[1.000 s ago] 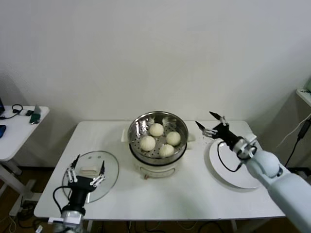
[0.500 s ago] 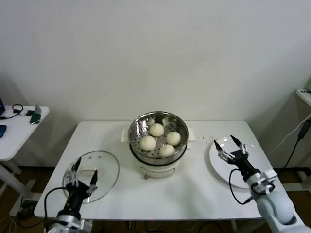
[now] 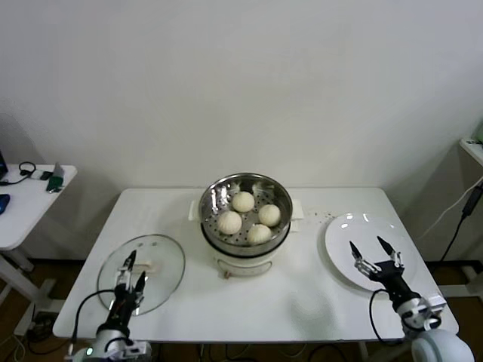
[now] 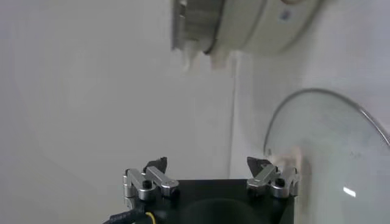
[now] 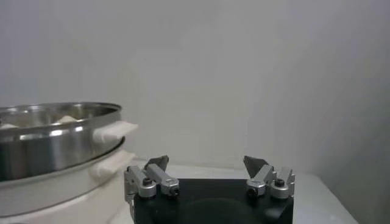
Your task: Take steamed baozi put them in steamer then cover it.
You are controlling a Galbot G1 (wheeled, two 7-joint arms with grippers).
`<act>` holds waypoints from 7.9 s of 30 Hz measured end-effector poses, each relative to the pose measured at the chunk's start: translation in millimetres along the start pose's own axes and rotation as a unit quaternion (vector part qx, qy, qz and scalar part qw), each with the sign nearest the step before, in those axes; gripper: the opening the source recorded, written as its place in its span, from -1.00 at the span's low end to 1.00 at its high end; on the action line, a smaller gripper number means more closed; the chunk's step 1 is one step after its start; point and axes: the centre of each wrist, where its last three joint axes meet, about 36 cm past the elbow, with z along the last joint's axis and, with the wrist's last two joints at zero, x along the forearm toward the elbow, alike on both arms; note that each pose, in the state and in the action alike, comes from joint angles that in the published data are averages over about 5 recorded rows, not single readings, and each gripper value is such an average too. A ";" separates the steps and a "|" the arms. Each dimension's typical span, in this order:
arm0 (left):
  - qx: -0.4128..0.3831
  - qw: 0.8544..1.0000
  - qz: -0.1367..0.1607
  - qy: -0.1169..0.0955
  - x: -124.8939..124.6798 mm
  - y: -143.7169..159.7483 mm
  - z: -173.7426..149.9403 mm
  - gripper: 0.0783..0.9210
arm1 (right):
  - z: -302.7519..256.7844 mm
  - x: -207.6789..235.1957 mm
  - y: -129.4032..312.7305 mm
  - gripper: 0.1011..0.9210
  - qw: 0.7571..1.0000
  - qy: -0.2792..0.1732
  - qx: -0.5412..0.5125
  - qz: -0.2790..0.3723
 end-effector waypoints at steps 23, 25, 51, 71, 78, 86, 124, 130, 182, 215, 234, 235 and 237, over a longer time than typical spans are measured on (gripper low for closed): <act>-0.054 0.998 0.030 0.028 -72.4 -47.6 34.7 0.77 | 11.5 11.6 -11.5 0.76 0.999 0.014 0.018 0.026; -0.054 0.998 0.029 0.029 -76.4 -48.3 35.7 0.77 | 13.1 12.3 -11.9 0.76 0.999 0.015 0.019 0.027; -0.035 0.999 0.013 0.033 -106.4 -50.1 33.4 0.70 | 34.3 19.6 -7.5 0.76 0.999 0.027 0.031 0.025; -0.025 0.999 0.021 0.027 -103.0 -54.6 32.6 -0.64 | 42.3 18.8 -5.6 0.76 0.999 0.027 0.036 0.029; -0.027 0.999 0.012 0.031 -97.1 -46.2 36.4 -0.83 | 42.1 16.4 -10.0 0.76 0.998 0.027 0.041 0.030; -0.037 0.998 -0.025 0.042 -83.7 -22.5 34.5 -0.83 | 42.0 10.9 -16.7 0.76 0.998 0.027 0.048 0.029; 0.012 0.988 -0.152 0.031 -84.4 142.4 -104.9 -0.83 | 36.0 -44.9 -14.2 0.76 0.998 0.011 0.068 0.003; 0.019 0.990 -0.142 0.005 -101.6 142.4 -151.1 -0.83 | 36.5 -44.4 -15.2 0.76 0.997 0.012 0.071 0.005; 0.022 0.998 -0.065 -0.014 -162.8 103.3 -310.0 -0.83 | 49.8 -35.6 -21.1 0.76 0.997 0.016 0.075 0.019; 0.001 0.998 -0.066 -0.014 -163.6 99.4 -308.6 -0.66 | 51.4 -32.9 -21.4 0.76 0.998 0.016 0.066 0.018; 0.033 0.996 -0.075 -0.043 -132.8 112.4 -276.7 0.63 | 49.4 -31.9 -24.6 0.76 0.998 0.025 0.053 0.020; 0.036 0.995 -0.076 -0.046 -130.6 113.9 -274.2 0.68 | 49.5 -31.9 -24.8 0.76 0.998 0.026 0.053 0.020; 0.045 0.995 -0.080 -0.050 -126.1 117.0 -268.6 0.74 | 49.7 -31.9 -25.3 0.76 0.998 0.027 0.052 0.021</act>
